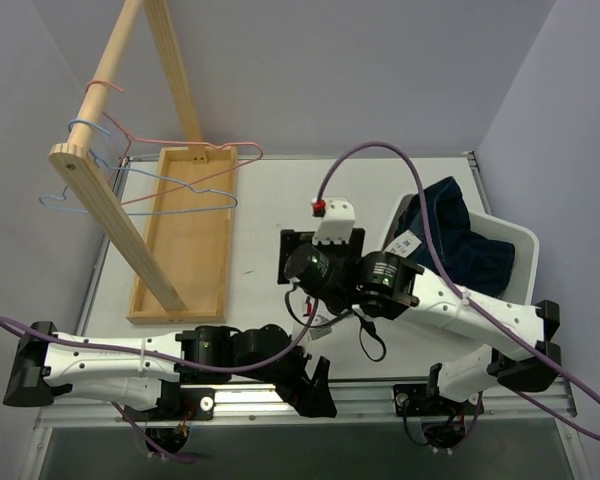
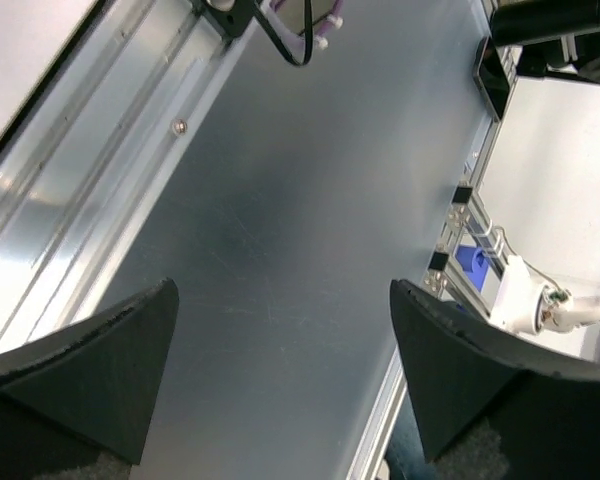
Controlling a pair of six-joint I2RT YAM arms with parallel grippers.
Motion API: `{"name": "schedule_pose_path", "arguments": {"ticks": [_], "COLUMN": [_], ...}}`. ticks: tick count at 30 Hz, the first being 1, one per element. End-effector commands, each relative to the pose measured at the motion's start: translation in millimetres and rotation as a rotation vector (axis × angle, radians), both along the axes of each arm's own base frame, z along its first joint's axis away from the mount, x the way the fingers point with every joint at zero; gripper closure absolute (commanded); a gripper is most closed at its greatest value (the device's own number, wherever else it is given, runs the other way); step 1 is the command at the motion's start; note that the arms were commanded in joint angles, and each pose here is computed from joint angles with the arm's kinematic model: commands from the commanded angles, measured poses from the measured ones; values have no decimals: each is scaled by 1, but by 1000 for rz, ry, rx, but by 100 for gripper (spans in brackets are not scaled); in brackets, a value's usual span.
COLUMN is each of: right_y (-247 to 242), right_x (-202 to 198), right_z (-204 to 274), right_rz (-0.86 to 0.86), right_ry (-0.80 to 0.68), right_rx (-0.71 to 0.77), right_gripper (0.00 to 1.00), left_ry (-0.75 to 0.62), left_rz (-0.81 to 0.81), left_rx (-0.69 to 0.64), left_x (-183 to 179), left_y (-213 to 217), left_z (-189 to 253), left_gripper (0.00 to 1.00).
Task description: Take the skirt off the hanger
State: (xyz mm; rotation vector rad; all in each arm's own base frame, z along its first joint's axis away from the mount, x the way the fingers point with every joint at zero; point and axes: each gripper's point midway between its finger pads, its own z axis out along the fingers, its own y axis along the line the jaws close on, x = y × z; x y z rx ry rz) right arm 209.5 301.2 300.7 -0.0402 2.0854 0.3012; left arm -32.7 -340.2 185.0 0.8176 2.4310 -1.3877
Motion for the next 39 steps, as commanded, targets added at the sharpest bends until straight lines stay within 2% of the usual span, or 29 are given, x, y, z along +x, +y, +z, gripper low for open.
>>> {"name": "schedule_pose_path", "arguments": {"ticks": [1,10,17,20,23,24,26,27,28,29,32,35,39], "right_y": [-57,-79,-68,-62,-57,-58,-61,-68,-73,-82,-104,-115,-111], "right_x": [-24,-87,-134,-136,-122,-117,-103,-97,-92,-84,-69,-59,-30], "right_z": [-35,-115,-124,-101,-65,-50,-12,1,12,35,74,94,100], "right_rz": [-169,-170,-36,27,56,87,76,92,83,53,39,24,-46], "right_ry": [110,292,279,204,85,32,-77,-133,-163,-195,-280,-343,-394], "right_rx": [23,94,123,154,221,210,304,278,298,388,442,377,141], "right_gripper": [0,0,0,0,0,0,0,0,0,0,0,0,0], "left_ry": [6,11,23,24,-26,-70,-103,-122,-148,-156,-193,-235,-263], "left_rz": [11,16,38,42,36,33,43,65,69,74,115,166,202], "left_rx": [-36,-30,-56,-93,-149,-152,-178,-188,-186,-214,-249,-265,-262], "left_x": [0,0,3,5,11,18,29,43,52,59,93,130,172], "left_y": [-5,-11,-16,-21,-30,-32,-41,-45,-50,-54,-62,-65,-64], "left_z": [8,11,17,25,43,46,63,68,69,82,99,112,125], "left_gripper": [3,3,4,5,5,5,5,5,5,6,6,6,6]}}
